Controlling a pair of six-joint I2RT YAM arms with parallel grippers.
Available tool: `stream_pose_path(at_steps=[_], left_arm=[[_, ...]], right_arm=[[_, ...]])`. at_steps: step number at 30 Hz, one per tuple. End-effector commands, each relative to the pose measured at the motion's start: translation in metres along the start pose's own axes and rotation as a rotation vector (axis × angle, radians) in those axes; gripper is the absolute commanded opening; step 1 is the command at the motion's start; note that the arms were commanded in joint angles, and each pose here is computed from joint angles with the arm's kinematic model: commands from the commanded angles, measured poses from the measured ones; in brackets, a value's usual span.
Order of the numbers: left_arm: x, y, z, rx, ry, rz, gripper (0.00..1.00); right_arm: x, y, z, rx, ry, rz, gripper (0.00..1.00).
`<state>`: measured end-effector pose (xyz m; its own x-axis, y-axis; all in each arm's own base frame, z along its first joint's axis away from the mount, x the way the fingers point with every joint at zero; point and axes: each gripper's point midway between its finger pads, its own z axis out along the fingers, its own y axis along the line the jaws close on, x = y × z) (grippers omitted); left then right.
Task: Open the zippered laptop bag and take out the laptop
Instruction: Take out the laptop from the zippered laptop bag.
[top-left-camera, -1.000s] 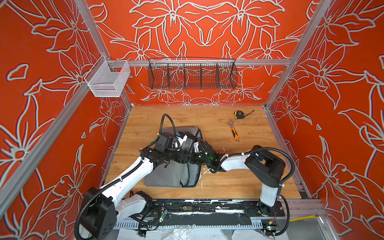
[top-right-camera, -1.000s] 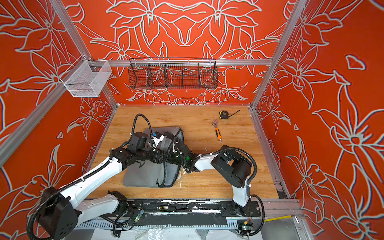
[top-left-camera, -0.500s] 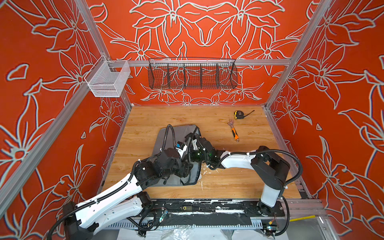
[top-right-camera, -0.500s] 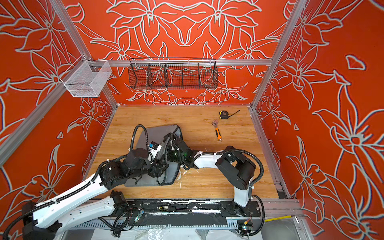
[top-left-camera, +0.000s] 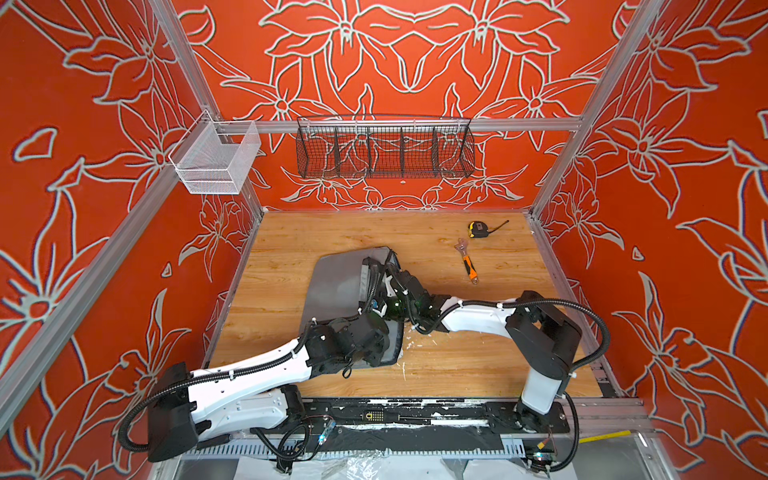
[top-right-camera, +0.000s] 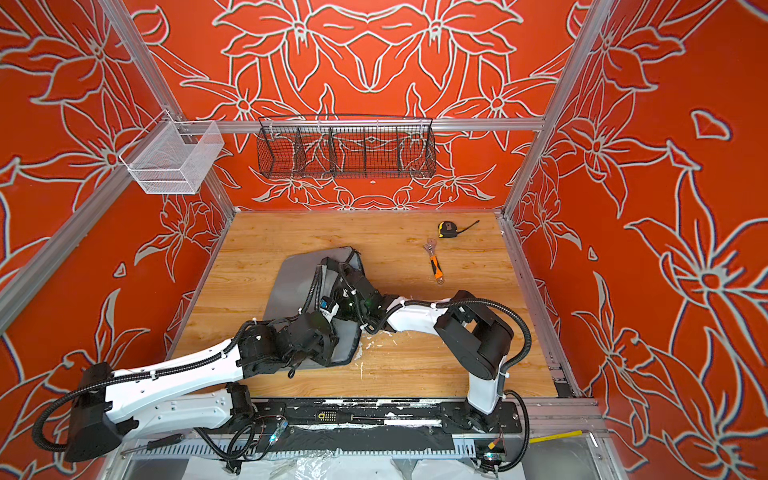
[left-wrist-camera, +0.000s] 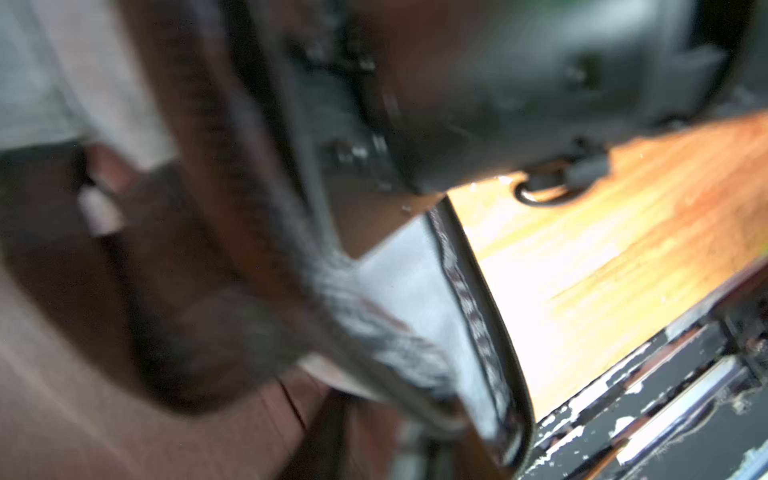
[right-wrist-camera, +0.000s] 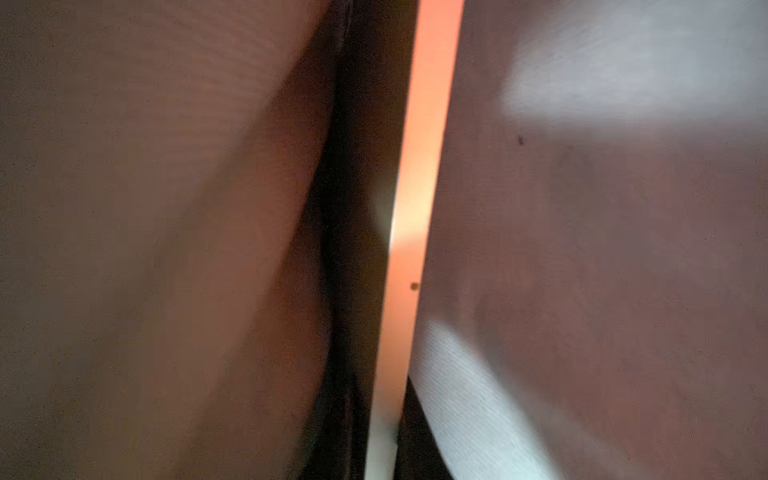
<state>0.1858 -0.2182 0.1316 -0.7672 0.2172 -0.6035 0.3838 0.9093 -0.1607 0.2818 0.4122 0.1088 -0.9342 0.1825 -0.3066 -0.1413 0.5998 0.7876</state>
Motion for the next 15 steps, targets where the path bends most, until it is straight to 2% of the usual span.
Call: stream_pose_path(at_steps=[1, 2, 3, 11, 15], left_arm=[[0.003, 0.015, 0.006, -0.089, 0.004, 0.037, 0.07], [0.002, 0.017, 0.007, -0.102, 0.0, 0.05, 0.01], [0.001, 0.019, 0.007, -0.114, -0.004, 0.058, 0.0], [-0.01, 0.04, 0.023, -0.161, 0.047, 0.066, 0.0], [-0.017, 0.048, 0.024, -0.181, 0.073, 0.108, 0.0]], right_arm=[[-0.022, -0.021, -0.018, 0.113, -0.081, -0.109, 0.0], [-0.026, -0.023, -0.02, 0.111, -0.082, -0.109, 0.0], [-0.03, -0.025, -0.022, 0.109, -0.078, -0.108, 0.0], [-0.044, -0.03, -0.029, 0.054, 0.02, -0.104, 0.0], [-0.045, -0.035, -0.037, 0.055, 0.047, -0.107, 0.0]])
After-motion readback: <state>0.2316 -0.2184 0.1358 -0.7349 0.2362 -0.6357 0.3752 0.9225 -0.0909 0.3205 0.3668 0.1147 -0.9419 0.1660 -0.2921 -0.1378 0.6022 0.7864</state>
